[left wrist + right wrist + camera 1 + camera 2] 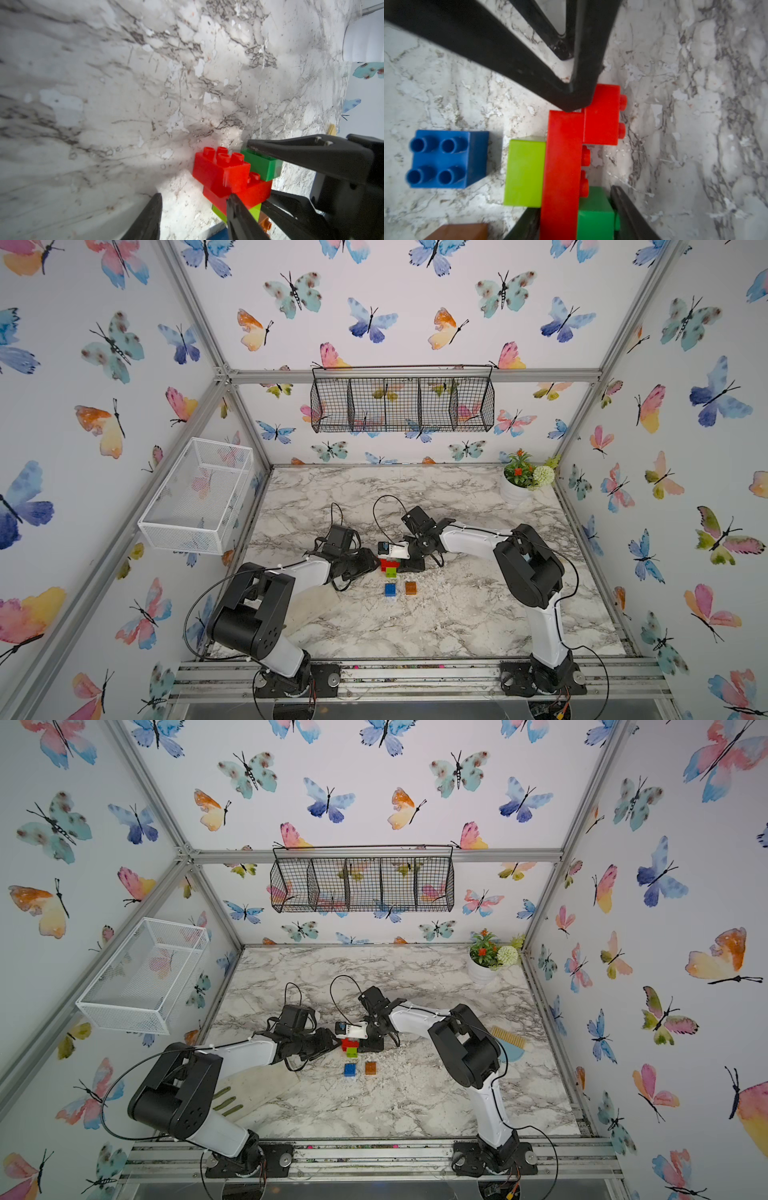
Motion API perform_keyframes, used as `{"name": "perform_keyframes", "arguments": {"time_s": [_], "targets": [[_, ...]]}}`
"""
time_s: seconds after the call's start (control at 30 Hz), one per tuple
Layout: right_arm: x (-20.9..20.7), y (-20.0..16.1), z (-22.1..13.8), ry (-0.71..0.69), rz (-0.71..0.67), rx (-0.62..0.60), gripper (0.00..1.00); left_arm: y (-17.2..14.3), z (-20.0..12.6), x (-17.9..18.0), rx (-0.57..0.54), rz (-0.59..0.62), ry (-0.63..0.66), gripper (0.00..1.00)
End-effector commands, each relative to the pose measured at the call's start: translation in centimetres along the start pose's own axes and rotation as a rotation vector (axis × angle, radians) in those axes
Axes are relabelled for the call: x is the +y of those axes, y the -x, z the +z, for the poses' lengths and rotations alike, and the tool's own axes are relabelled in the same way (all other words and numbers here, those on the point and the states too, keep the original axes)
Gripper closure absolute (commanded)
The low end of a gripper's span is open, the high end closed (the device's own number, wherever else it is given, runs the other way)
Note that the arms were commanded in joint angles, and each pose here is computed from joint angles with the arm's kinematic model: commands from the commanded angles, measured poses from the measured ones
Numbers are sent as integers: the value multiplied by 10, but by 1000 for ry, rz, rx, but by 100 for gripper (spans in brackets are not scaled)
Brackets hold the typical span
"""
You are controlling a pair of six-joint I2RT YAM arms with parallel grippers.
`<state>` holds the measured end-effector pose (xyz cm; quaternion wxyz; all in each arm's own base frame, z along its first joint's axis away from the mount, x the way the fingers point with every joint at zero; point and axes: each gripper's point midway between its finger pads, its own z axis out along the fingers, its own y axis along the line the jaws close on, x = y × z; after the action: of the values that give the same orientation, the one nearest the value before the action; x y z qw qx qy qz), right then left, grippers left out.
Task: Assemble the letter v with lego
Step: Assemble the lego brick with the lego brick.
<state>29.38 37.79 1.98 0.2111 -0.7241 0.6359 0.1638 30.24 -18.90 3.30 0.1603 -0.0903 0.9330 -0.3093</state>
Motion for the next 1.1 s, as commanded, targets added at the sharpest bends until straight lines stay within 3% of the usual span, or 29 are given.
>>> {"name": "perform_keyframes", "arguments": {"time_s": [0.0, 0.33, 0.6, 0.83, 0.93, 1.0, 1.07], "targets": [[9, -9, 14, 41, 21, 36, 52, -10, 6, 11, 49, -12, 37, 47], [17, -22, 25, 93, 63, 82, 64, -8, 4, 6, 49, -5, 29, 47], [18, -25, 31, 103, 103, 89, 77, 8, -31, -13, -36, 79, 29, 42], [20, -24, 31, 116, 103, 87, 87, 10, -42, -13, -54, 96, 49, 41], [19, -24, 29, 104, 96, 88, 81, 12, -46, -12, -67, 101, 62, 40], [16, -22, 27, 83, 86, 77, 64, 15, -49, -13, -74, 102, 65, 40], [14, -18, 23, 73, 78, 66, 53, 16, -52, -15, -80, 106, 61, 38]]}}
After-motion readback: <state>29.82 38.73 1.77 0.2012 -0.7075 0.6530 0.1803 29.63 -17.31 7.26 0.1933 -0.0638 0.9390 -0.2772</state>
